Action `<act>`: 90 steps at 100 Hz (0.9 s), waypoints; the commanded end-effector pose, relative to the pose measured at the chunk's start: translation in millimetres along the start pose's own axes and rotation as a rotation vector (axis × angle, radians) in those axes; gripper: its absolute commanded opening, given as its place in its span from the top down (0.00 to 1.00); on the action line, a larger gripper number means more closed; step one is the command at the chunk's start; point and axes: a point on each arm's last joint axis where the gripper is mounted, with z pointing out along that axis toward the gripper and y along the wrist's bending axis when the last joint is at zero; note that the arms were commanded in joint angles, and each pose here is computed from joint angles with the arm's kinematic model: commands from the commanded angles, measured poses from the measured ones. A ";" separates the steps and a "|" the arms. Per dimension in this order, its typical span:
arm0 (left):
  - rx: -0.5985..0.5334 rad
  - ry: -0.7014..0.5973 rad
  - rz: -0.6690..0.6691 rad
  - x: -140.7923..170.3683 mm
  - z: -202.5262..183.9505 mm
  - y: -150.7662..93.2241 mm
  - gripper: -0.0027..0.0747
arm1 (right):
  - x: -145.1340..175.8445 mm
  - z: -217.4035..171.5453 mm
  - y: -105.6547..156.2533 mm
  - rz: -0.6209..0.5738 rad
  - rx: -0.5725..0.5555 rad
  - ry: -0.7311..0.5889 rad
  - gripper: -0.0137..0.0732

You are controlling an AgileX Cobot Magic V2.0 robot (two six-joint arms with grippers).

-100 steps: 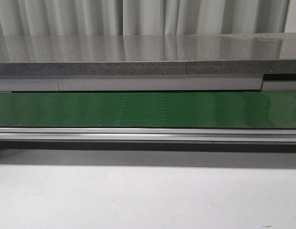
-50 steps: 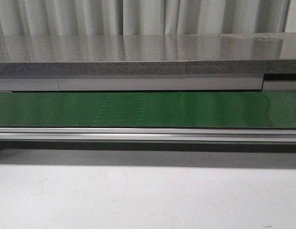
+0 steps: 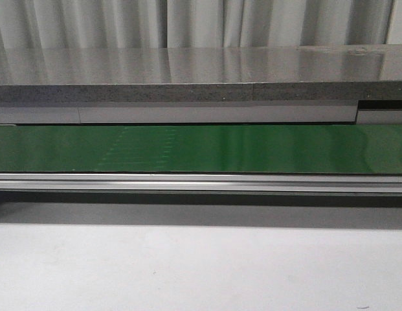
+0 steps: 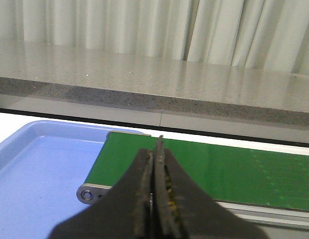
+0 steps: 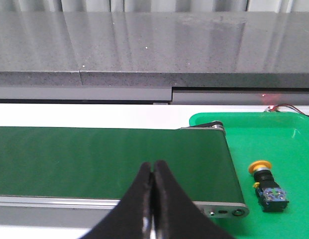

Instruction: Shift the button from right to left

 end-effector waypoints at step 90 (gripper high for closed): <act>0.003 -0.063 -0.007 6.1 -1.0 1.0 0.99 | -77.1 93.5 -45.6 0.094 0.381 0.280 0.91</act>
